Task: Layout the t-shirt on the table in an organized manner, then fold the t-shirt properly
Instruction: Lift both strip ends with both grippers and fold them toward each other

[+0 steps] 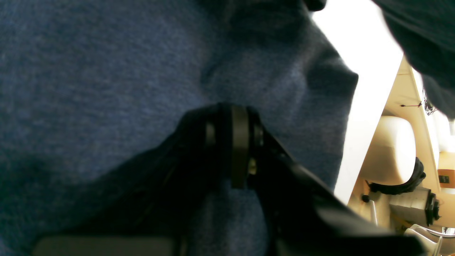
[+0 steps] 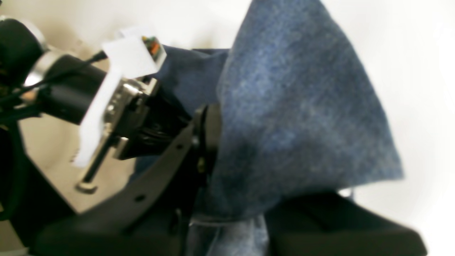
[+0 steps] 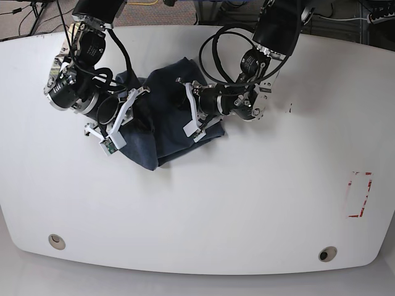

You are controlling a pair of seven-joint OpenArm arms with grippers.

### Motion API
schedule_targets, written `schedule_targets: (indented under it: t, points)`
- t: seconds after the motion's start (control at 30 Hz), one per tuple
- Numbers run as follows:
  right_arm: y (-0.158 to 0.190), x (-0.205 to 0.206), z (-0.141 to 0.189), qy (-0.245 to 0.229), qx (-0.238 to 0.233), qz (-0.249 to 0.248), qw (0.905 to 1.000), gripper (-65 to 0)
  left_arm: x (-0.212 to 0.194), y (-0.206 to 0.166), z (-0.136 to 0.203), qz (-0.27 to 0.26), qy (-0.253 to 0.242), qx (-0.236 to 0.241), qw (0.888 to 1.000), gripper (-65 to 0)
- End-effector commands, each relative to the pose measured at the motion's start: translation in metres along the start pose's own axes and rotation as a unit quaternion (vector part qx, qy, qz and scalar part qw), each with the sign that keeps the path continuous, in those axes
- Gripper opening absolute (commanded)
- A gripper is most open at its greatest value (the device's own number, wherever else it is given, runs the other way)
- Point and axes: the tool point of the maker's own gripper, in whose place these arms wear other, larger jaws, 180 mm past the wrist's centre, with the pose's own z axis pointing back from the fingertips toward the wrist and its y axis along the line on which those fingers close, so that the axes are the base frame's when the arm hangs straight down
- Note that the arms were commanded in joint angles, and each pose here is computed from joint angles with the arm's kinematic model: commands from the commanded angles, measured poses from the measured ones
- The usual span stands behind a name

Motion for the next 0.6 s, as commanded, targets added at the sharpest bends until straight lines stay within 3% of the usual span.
schedule_targets:
  t: [0.0,0.13,0.37,0.57]
  points:
    - [0.007,0.02,-0.001,-0.039,0.017,0.012,0.999,-64.8,-0.01,0.009,0.0,-0.009,0.034,0.026,0.999,-61.4]
    - [0.007,0.017,-0.005,-0.035,0.022,0.006,0.9991,-61.8,-0.01,0.009,0.0,-0.009,0.033,0.026,0.999,-61.4]
    - [0.01,0.016,-0.008,-0.034,0.029,0.004,0.999,-42.3,-0.001,0.005,0.004,-0.019,0.019,0.026,0.999,-61.4]
    - [0.021,0.012,-0.017,-0.012,0.037,0.026,0.9989,-32.3,0.009,0.002,0.01,-0.03,0.004,0.027,0.999,-61.2]
